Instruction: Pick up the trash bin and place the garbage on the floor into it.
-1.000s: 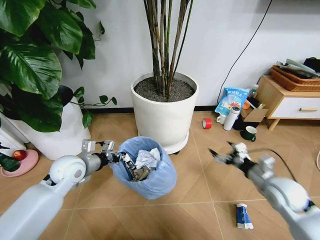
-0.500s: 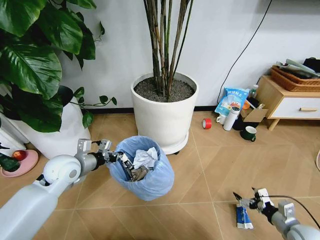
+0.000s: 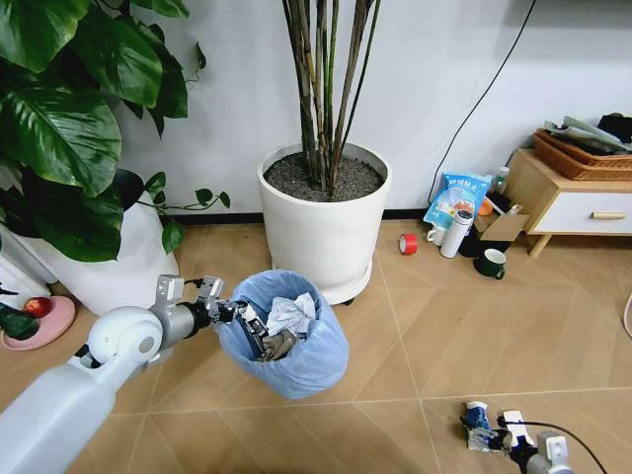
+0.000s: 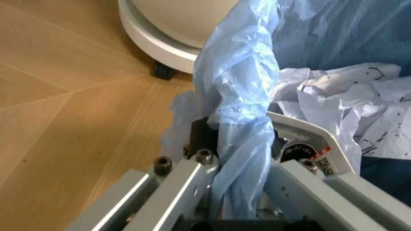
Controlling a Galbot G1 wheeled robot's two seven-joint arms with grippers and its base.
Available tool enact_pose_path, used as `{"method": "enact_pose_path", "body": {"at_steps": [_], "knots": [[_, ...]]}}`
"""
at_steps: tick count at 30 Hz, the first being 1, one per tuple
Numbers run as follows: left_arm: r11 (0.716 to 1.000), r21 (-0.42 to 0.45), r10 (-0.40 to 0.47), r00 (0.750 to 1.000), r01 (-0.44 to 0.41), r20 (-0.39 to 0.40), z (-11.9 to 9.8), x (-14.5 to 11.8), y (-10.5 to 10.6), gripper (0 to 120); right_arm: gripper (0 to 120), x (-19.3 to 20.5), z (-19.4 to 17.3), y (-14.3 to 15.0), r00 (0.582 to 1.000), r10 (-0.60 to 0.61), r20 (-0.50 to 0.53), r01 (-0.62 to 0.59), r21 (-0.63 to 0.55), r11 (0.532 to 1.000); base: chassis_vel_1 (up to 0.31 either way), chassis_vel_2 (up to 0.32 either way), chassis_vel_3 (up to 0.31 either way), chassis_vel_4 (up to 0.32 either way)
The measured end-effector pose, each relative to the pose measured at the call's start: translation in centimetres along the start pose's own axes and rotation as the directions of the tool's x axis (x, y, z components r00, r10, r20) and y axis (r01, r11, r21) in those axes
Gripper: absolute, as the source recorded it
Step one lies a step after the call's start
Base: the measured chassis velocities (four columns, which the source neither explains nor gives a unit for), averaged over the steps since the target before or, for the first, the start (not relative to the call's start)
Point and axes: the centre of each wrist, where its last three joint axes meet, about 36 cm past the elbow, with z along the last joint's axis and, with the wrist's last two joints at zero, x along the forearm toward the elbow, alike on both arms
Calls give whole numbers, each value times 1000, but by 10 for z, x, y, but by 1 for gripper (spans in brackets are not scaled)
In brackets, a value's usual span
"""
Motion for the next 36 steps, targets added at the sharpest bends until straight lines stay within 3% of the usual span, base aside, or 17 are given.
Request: {"method": "enact_pose_path", "body": {"at_steps": [11, 13, 26, 31, 36], "knots": [[1000, 0, 8, 1000, -8, 7, -3, 0, -3, 0, 64, -20, 8, -1, 1000, 8, -28, -8, -25, 1000, 0, 0, 0, 0], [1000, 0, 9, 1000, -9, 7, -3, 0, -4, 0, 52, -20, 9, -1, 1000, 10, -29, -11, -27, 1000, 0, 0, 0, 0], [1000, 2, 10, 1000, -10, 6, -2, 0, -6, 0, 6, -23, 9, 6, 1000, 6, -17, -6, -34, 999, 0, 0, 0, 0], [1000, 5, 12, 1000, -12, 7, -1, -1, -7, 0, 0, -21, -3, 4, 1000, 14, 18, -14, -39, 999, 0, 0, 0, 0], [1000, 5, 14, 1000, -14, 6, -1, 0, -8, 0, 0, -18, -45, 2, 992, 16, 122, -7, -71, 997, 0, 0, 0, 0]]}}
